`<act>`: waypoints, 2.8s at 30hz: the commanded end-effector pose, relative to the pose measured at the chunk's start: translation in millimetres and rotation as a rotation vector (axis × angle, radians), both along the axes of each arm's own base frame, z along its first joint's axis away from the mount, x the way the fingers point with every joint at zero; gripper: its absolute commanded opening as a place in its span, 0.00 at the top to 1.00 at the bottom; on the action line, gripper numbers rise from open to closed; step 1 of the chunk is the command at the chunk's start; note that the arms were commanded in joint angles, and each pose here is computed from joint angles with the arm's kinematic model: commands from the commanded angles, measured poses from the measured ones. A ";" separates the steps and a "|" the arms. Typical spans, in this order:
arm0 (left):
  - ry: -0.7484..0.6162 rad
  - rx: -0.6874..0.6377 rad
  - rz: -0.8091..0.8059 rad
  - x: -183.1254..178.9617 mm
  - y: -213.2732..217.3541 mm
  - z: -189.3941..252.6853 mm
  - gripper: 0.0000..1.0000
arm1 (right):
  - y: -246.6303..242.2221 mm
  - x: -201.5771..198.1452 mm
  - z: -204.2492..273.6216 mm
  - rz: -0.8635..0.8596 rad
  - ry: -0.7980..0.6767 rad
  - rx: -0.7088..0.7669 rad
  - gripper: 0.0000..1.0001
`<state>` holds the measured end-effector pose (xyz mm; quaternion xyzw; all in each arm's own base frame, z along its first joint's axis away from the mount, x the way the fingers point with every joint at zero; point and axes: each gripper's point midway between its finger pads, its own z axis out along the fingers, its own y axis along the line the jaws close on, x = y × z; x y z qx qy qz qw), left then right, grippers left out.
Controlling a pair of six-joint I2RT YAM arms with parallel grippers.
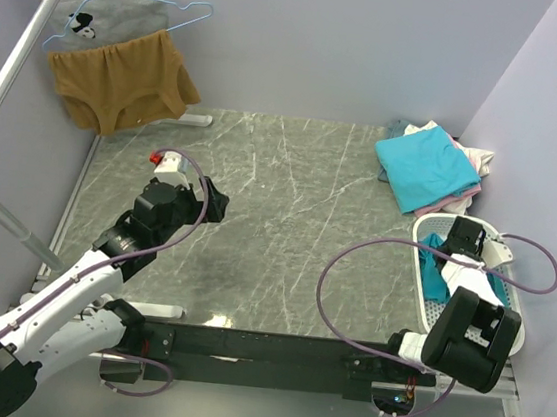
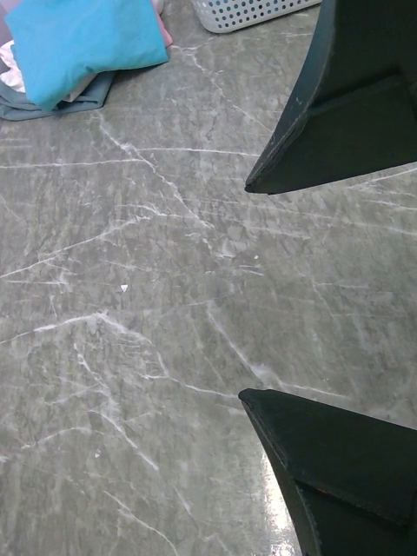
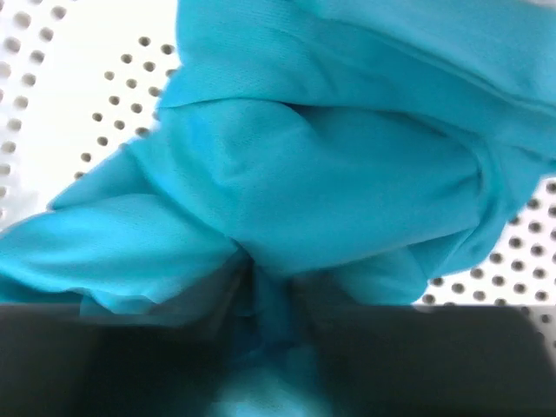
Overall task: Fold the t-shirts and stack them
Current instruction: Grab crumpled tshirt from bin with the right arm, then move the tshirt to the center of the board, then flatten out the tshirt
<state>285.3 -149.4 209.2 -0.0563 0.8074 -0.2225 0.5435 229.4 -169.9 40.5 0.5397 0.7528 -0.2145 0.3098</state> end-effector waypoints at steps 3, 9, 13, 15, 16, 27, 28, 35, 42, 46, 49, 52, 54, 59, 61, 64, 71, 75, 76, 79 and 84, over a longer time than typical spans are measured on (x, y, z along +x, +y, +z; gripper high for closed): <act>-0.041 -0.031 -0.008 6.8 -6.5 16.5 0.00 | -0.4 31.5 54.9 0.088 -0.212 -0.057 1.00; -0.040 -0.037 -0.019 8.2 -10.0 15.5 0.01 | 38.2 34.2 198.3 0.282 -0.607 -0.219 1.00; -0.036 -0.037 -0.031 9.7 -13.3 13.9 0.01 | 68.8 28.0 315.7 0.457 -0.828 -0.308 1.00; -0.034 -0.041 -0.033 9.8 -14.1 12.6 0.01 | 99.0 36.1 346.2 0.640 -0.891 -0.281 1.00; -0.038 -0.043 -0.035 9.9 -14.8 13.3 0.01 | 113.8 33.2 377.3 0.717 -0.954 -0.297 1.00; -0.054 -0.049 -0.001 9.0 -7.7 16.7 0.01 | 307.5 55.8 397.5 1.532 -1.047 0.128 1.00; -0.052 -0.047 0.007 8.5 -5.9 14.9 0.01 | 317.4 62.5 383.7 1.538 -1.012 0.160 1.00; -0.048 -0.049 0.130 8.0 16.7 16.8 0.01 | 443.6 69.2 316.2 1.791 -0.775 0.320 1.00; -0.080 -0.053 0.174 2.5 29.2 27.3 0.01 | 462.9 78.6 288.4 1.736 -0.759 0.316 1.00; -0.061 -0.046 0.121 0.2 20.6 13.9 0.01 | 429.0 109.6 229.7 1.548 -0.563 0.172 0.57; -0.011 -0.027 0.090 1.2 13.4 -3.7 0.01 | 390.9 129.5 180.1 1.363 -0.393 0.034 0.28; 0.044 -0.013 0.062 -1.6 7.9 -23.3 0.01 | 367.9 127.9 157.1 1.289 -0.304 -0.035 0.22; 0.084 -0.013 0.027 -7.6 2.4 -39.1 0.01 | 366.9 121.0 150.7 1.309 -0.290 -0.023 0.22; 0.144 -0.029 0.010 -19.0 0.7 -63.3 0.00 | 389.4 89.0 153.5 1.449 -0.345 0.131 0.22; 0.155 -0.030 0.059 -18.8 8.2 -68.0 0.01 | 408.6 71.4 150.8 1.541 -0.334 0.205 0.23; 0.152 -0.031 0.121 -13.3 15.9 -68.5 0.01 | 442.0 41.5 142.4 1.675 -0.268 0.251 0.23; 0.207 0.010 0.223 3.7 23.4 -73.5 0.00 | 501.2 17.3 117.9 1.846 -0.159 0.243 0.24; 0.244 0.031 0.222 7.6 21.5 -81.7 0.01 | 525.0 19.0 95.7 1.899 -0.105 0.281 0.24; 0.245 0.027 0.218 7.7 20.8 -81.5 0.01 | 529.2 18.7 91.5 1.903 -0.092 0.283 0.24; 0.235 0.013 0.222 6.9 23.3 -77.4 0.01 | 540.2 21.5 78.5 1.914 -0.056 0.299 0.24; 0.195 0.000 0.240 4.1 35.2 -67.3 0.01 | 550.5 18.1 57.2 1.932 0.001 0.325 0.24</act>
